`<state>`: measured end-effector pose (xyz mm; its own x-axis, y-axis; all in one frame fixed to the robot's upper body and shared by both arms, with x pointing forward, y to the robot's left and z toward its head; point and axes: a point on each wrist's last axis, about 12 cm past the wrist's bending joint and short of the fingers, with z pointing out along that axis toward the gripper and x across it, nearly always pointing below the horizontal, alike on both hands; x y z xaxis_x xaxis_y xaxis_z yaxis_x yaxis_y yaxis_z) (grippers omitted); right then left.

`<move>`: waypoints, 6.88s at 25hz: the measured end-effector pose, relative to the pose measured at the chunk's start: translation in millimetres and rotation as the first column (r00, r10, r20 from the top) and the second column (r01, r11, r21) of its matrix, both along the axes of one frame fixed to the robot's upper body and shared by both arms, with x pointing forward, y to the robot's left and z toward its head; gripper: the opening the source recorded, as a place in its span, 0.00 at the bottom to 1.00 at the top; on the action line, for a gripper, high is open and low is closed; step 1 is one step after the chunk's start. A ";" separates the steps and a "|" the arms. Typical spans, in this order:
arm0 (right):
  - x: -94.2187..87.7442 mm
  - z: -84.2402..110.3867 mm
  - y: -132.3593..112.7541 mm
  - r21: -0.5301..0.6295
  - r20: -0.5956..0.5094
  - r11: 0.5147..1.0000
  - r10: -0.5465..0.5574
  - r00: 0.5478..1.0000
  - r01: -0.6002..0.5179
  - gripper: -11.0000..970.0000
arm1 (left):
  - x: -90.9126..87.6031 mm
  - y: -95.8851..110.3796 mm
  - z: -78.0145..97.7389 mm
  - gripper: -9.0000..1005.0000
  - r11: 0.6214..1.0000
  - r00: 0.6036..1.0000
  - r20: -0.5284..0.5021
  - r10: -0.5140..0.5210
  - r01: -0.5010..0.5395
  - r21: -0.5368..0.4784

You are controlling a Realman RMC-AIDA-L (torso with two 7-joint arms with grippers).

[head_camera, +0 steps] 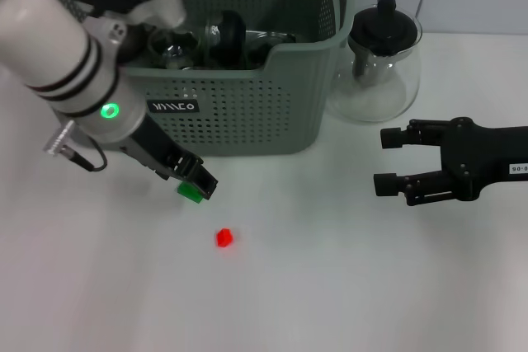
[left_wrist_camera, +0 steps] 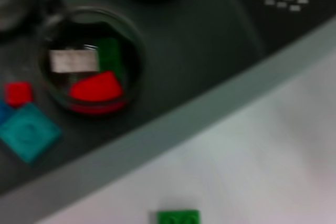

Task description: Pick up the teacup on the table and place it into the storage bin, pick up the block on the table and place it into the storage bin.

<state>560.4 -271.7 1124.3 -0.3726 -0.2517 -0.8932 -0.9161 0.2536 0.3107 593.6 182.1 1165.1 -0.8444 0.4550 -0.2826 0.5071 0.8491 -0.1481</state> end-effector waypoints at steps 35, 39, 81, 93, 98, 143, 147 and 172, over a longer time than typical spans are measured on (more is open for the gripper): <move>3.6 3.2 4.4 0.000 0.015 1.000 0.012 1.000 -0.012 0.97 | 13.5 -21.7 -47.9 0.74 0.991 0.996 0.071 0.045 -0.054 0.121; 3.5 3.1 4.4 0.000 0.016 1.000 0.012 1.000 -0.012 0.97 | 14.2 -22.7 -49.4 0.74 0.991 0.997 0.069 0.044 -0.052 0.122; 2.9 3.5 3.1 0.004 0.015 1.000 0.012 1.000 -0.012 0.97 | 14.6 -26.9 -51.5 0.40 0.990 0.997 0.075 0.014 -0.024 0.142; 1.2 2.5 -1.5 0.006 0.013 1.000 -0.002 1.000 0.002 0.97 | -35.6 -2.2 48.0 0.43 0.948 0.983 0.147 -0.107 0.145 -0.282; 1.4 2.9 -1.2 0.013 0.010 1.000 -0.007 1.000 0.007 0.97 | -23.7 8.0 97.4 0.44 0.907 0.942 0.325 -0.080 0.204 -0.368; 4.7 5.7 -3.4 0.025 0.001 0.999 -0.034 0.999 0.034 0.97 | -81.4 55.2 71.4 0.83 0.724 0.800 0.434 -0.415 0.579 -0.375; 4.8 3.2 -2.2 0.020 -0.005 0.999 -0.041 0.999 0.041 0.97 | -69.9 46.5 38.8 0.83 0.726 0.790 0.371 -0.488 0.604 -0.330; 0.3 -3.2 7.0 0.042 -0.034 0.998 -0.038 0.999 0.040 0.97 | -26.4 -8.1 -60.7 0.75 0.731 0.703 0.237 -0.670 0.680 0.051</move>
